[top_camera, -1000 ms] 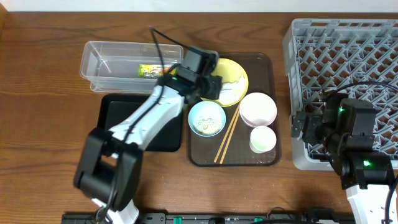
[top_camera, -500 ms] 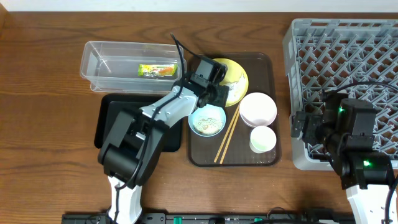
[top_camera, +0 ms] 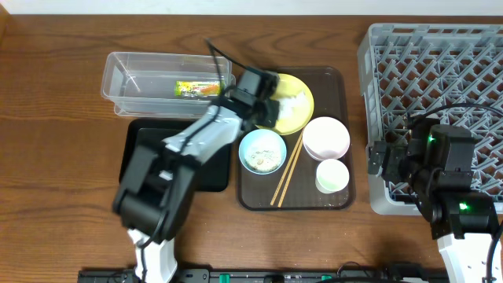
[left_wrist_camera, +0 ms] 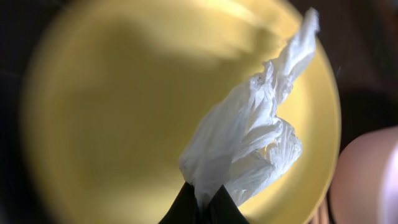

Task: Sort waste into correct bins and load items into the dishwasher rack
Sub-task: 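Pick the white tissue from the plate with the left gripper into the clear bin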

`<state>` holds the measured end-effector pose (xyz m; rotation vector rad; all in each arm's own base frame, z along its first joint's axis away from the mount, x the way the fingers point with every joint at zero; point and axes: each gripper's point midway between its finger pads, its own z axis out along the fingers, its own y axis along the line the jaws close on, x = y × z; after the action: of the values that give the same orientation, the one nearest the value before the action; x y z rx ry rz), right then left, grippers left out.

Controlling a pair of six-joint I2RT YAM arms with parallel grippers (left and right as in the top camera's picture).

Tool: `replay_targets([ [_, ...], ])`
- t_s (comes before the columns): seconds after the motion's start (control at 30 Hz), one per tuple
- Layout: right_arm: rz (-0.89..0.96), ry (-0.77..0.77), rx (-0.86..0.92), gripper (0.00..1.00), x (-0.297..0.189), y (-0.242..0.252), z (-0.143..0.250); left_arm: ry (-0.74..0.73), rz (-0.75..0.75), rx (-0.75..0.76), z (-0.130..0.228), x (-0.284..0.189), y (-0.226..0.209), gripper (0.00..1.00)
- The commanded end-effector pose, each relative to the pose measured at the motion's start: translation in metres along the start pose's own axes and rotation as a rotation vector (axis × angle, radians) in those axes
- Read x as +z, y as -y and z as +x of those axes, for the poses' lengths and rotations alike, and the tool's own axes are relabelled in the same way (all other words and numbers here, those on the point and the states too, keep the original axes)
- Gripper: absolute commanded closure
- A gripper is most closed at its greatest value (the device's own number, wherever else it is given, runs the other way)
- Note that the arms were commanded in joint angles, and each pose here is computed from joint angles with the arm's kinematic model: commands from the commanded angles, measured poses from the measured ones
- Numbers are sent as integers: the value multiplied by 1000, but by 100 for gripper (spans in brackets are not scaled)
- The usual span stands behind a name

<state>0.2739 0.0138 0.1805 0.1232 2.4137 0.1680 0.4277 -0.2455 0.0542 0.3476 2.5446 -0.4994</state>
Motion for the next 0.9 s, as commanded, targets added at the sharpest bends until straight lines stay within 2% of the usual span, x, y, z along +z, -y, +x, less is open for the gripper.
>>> replay_targets([
  [0.0,1,22,-12,1,-5,-2,-7,118,-23,-35,-37,-47,-19,94],
  [0.13,1,23,-12,1,-5,-2,-8,205,-69,-95,-62,-89,-55,93],
  [0.27,1,23,-12,1,-5,-2,-8,249,-120,-158,-71,-110,-94,91],
  [0.53,1,23,-12,1,-5,-2,-8,176,-346,-281,-42,-117,-173,86],
  [0.57,1,23,-12,1,-5,-2,-8,168,-363,-288,-39,-117,-178,83],
  [0.6,1,23,-12,1,-5,-2,-8,162,-368,-294,-37,-116,-181,66],
  [0.63,1,23,-12,1,-5,-2,-8,158,-368,-297,-36,-116,-183,58],
  [0.73,1,23,-12,1,-5,-2,-8,173,-370,-297,-39,-119,-184,49],
  [0.87,1,23,-12,1,-5,-2,-8,225,-355,-274,-52,-136,-176,47],
])
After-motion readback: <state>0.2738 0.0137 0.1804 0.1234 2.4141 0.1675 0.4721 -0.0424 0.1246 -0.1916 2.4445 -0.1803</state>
